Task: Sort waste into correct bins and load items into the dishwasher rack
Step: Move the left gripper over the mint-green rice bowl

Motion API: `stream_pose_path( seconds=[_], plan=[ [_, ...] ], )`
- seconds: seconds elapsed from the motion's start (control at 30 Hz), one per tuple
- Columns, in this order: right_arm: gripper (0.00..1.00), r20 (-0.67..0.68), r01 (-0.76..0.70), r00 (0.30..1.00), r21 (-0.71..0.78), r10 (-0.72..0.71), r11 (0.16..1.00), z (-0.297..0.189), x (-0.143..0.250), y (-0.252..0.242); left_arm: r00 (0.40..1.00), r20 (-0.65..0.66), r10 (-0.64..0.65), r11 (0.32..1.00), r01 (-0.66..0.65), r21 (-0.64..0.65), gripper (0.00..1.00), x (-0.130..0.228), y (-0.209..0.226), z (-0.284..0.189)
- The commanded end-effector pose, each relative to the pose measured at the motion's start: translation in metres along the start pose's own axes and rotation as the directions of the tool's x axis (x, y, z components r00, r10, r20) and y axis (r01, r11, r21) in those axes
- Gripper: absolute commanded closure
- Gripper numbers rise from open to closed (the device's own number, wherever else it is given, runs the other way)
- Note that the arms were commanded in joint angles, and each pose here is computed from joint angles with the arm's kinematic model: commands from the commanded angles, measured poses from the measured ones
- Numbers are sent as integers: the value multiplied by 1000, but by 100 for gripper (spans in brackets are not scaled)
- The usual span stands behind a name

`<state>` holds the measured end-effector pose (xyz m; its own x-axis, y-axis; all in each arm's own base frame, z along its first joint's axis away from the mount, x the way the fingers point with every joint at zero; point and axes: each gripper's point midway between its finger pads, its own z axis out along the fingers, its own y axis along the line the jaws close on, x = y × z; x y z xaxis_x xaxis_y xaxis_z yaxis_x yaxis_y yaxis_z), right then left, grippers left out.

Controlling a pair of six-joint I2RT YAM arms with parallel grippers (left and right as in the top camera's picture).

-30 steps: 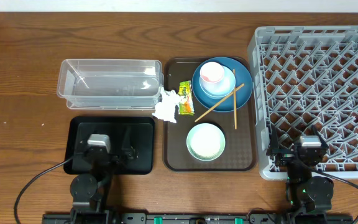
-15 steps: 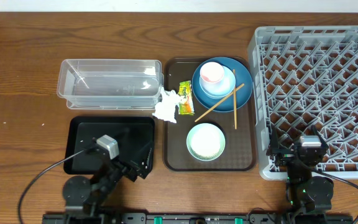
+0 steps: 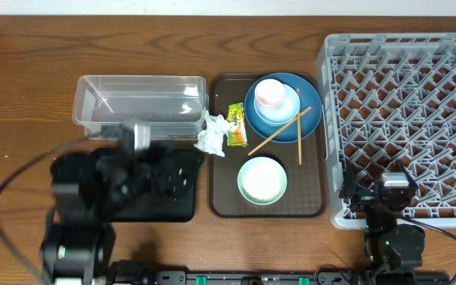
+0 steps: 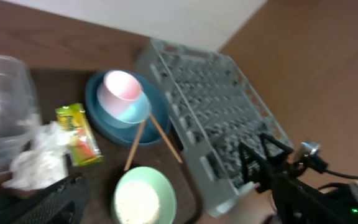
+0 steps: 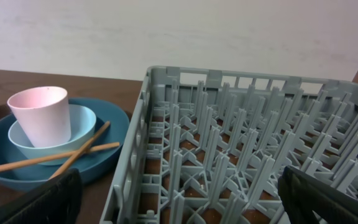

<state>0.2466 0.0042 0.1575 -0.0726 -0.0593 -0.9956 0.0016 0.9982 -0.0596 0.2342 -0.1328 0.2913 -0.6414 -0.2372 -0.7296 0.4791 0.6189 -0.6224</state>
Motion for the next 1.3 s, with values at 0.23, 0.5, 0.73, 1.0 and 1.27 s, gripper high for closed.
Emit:
stream_pose_path(
  seconds=[0.23,0.5,0.73,1.0,1.27],
  plan=[
    [1,-4,-15,1000,-14,15,1000,0,1,3,917,-276,-290,924,343,168,12,20,4,38],
    [1,-4,-15,1000,-14,15,1000,0,1,3,883,-354,-307,935,350,61,69,51,4,59],
    [1,-4,-15,1000,-14,15,1000,0,1,3,907,-311,-284,949,221,-224,94,86,12,88],
    [1,-4,-15,1000,-14,15,1000,0,1,3,972,-209,-102,916,10,-400,94,109,-2,101],
    [1,-5,-15,1000,-14,15,1000,0,1,3,965,-264,-4,926,-96,-364,87,144,-23,136]
  ],
)
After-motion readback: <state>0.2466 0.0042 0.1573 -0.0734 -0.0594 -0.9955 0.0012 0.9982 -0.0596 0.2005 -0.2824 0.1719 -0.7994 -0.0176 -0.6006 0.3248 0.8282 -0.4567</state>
